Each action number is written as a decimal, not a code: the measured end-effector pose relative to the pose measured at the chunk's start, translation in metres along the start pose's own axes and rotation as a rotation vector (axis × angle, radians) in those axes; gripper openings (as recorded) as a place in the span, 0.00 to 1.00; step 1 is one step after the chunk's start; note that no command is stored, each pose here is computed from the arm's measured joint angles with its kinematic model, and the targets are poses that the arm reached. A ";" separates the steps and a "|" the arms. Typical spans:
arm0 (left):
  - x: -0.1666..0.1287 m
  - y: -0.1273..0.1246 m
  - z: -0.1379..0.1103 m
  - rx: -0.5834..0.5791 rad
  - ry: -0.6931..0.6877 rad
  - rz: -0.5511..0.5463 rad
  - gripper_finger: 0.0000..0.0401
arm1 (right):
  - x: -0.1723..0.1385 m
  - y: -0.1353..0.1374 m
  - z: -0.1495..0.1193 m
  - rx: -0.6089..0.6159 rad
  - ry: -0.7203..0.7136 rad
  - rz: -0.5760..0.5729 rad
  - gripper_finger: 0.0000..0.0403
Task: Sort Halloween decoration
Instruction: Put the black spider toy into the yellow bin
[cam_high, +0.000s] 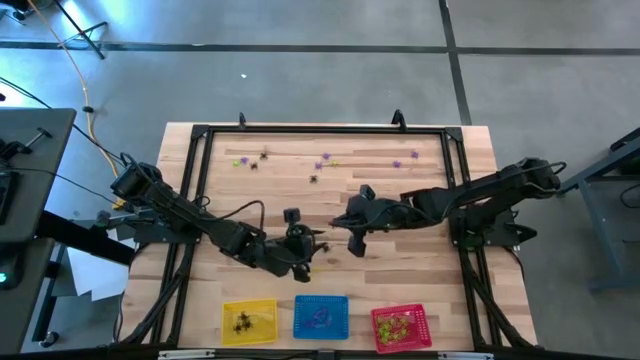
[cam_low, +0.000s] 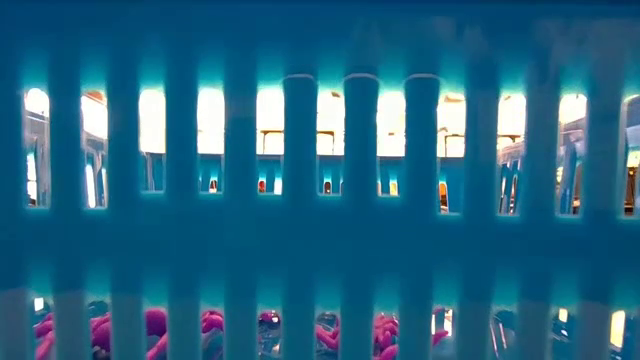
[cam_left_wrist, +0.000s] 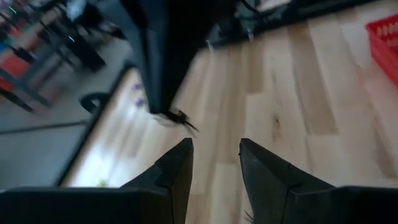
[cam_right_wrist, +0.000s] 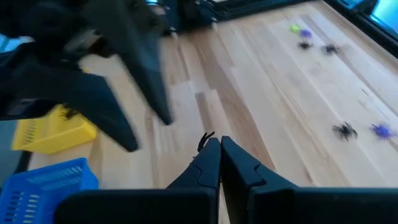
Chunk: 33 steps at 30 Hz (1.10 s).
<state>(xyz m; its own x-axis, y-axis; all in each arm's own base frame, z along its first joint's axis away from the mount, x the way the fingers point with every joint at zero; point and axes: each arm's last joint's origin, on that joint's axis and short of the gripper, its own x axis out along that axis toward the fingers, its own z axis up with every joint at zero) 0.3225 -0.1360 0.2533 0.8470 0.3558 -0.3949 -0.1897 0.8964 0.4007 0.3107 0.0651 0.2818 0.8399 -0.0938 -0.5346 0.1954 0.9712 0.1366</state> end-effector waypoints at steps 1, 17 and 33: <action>0.000 0.000 0.002 0.009 -0.012 0.013 0.30 | -0.001 0.002 0.000 -0.006 -0.008 0.003 0.00; 0.013 0.018 0.006 -0.049 -0.034 0.076 0.30 | -0.006 0.020 0.005 -0.167 -0.124 0.028 0.00; 0.018 0.022 0.007 -0.058 -0.040 0.043 0.02 | -0.007 0.021 0.005 -0.155 -0.128 0.039 0.00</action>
<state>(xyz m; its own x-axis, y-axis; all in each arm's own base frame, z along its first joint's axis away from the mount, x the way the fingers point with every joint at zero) 0.3370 -0.1111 0.2605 0.8566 0.3843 -0.3442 -0.2536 0.8946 0.3678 0.3117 0.0848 0.2924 0.9045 -0.0734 -0.4200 0.0898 0.9958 0.0194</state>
